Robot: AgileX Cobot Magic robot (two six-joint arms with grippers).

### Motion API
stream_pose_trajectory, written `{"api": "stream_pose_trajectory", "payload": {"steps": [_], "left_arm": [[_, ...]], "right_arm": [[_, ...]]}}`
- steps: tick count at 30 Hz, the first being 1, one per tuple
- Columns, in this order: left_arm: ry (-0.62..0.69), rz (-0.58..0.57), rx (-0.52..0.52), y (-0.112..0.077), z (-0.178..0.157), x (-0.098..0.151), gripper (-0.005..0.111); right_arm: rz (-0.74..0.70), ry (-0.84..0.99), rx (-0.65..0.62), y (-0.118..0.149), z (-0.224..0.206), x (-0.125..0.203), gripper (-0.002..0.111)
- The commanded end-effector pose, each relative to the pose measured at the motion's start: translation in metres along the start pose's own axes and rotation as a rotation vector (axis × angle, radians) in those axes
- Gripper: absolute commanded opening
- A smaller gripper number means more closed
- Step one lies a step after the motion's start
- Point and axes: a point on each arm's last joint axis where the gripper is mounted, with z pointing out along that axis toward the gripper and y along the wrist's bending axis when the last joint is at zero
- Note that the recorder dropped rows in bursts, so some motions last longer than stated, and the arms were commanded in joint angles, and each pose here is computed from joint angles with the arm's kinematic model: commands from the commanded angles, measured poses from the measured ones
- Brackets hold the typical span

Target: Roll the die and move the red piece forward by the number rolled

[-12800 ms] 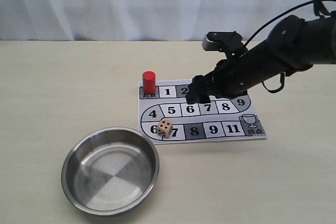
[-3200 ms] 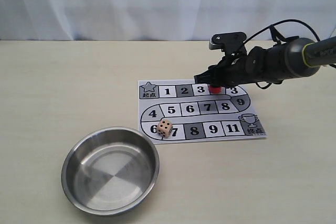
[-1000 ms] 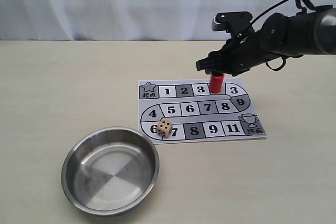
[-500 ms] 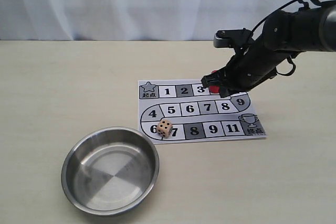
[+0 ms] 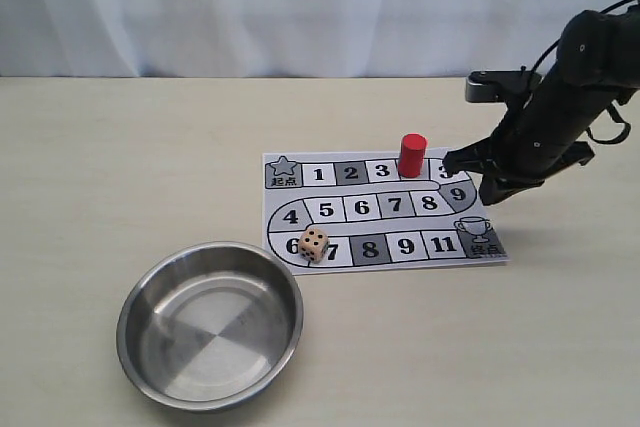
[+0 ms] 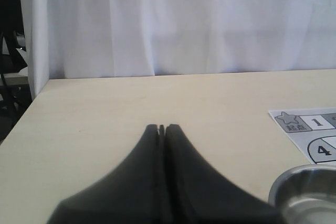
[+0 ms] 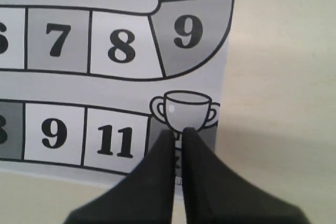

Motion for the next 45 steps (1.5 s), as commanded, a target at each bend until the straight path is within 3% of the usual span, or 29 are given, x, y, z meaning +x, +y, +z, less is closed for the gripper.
{"api": "stream_pose_trajectory", "payload": {"steps": [1, 12, 16, 23, 38, 45], "left_arm": [[-0.010, -0.001, 0.001, 0.000, 0.000, 0.000, 0.000], [-0.010, -0.001, 0.001, 0.000, 0.000, 0.000, 0.000], [-0.010, -0.001, 0.001, 0.000, 0.000, 0.000, 0.000], [-0.010, -0.001, 0.001, 0.000, 0.000, 0.000, 0.000], [-0.010, -0.001, 0.001, 0.000, 0.000, 0.000, 0.000], [-0.010, -0.001, 0.001, 0.000, 0.000, 0.000, 0.000]], "right_arm": [[-0.016, 0.031, 0.018, -0.002, -0.013, 0.005, 0.004], [-0.017, 0.040, 0.026, -0.004, -0.038, 0.010, 0.004], [0.055, 0.046, 0.026, -0.025, -0.042, 0.013, 0.004], [0.039, 0.020, 0.047, -0.042, -0.049, 0.027, 0.004], [-0.033, -0.138, 0.077, -0.028, -0.106, 0.079, 0.004], [0.033, -0.270, 0.085, -0.017, -0.149, 0.119, 0.004]]}}
